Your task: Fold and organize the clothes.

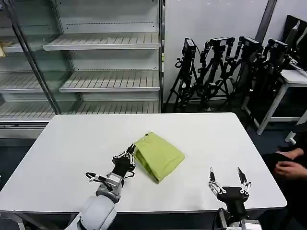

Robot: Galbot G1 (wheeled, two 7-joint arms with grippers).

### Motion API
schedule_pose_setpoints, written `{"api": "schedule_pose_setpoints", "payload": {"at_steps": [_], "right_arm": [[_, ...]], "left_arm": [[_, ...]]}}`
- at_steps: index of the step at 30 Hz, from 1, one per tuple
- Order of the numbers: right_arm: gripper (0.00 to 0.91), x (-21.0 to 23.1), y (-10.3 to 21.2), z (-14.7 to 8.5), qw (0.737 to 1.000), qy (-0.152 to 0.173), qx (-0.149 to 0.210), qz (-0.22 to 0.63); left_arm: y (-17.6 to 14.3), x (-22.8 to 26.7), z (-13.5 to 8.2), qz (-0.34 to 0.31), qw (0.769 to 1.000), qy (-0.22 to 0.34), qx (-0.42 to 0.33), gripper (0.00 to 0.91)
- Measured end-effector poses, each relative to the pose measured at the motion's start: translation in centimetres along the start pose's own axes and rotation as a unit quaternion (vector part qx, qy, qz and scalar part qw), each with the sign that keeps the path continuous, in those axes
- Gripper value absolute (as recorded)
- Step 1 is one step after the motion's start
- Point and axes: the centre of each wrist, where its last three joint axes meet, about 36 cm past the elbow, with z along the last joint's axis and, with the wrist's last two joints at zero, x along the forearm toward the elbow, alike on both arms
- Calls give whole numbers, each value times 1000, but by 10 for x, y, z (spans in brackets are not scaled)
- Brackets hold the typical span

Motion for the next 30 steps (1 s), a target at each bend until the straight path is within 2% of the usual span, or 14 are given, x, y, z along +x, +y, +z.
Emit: {"api": "schedule_pose_setpoints", "payload": {"at_steps": [1,2,3,4,5,11,15,20,24,27,30], "right_arm": [[907,0,-1,0,1000,0,1,1],[907,0,-1,0,1000,0,1,1],[907,0,-1,0,1000,0,1,2],[907,0,-2,0,1000,0,2,2],[907,1,-2,0,1000,0,1,2],[907,2,-1,-2,1000,-1,0,5],[907,4,-1,-3,1000,-1,-1,6],[907,7,0,-6,1000,4,-6,1],[907,6,2,-14,999,16,-25,-12],[907,3,5,-19,998,36,-52,-27],[907,-4,9,-24,992,65,-99,-45]], "left_arm": [[0,1,1,1,1000,-3,-7,30],[0,3,3,2,1000,-5,-15,71],[0,5,6,3,1000,-4,-23,282],[1,6,8,3,999,-3,-32,675],[2,8,12,4,999,0,-44,907],[4,20,23,19,993,13,-112,907],[1,25,18,31,993,10,-116,907],[1,27,4,42,996,-3,-74,907],[6,29,-5,42,999,-10,-22,907],[12,34,-11,37,999,-12,19,907],[19,41,-17,24,998,-17,58,907]]}}
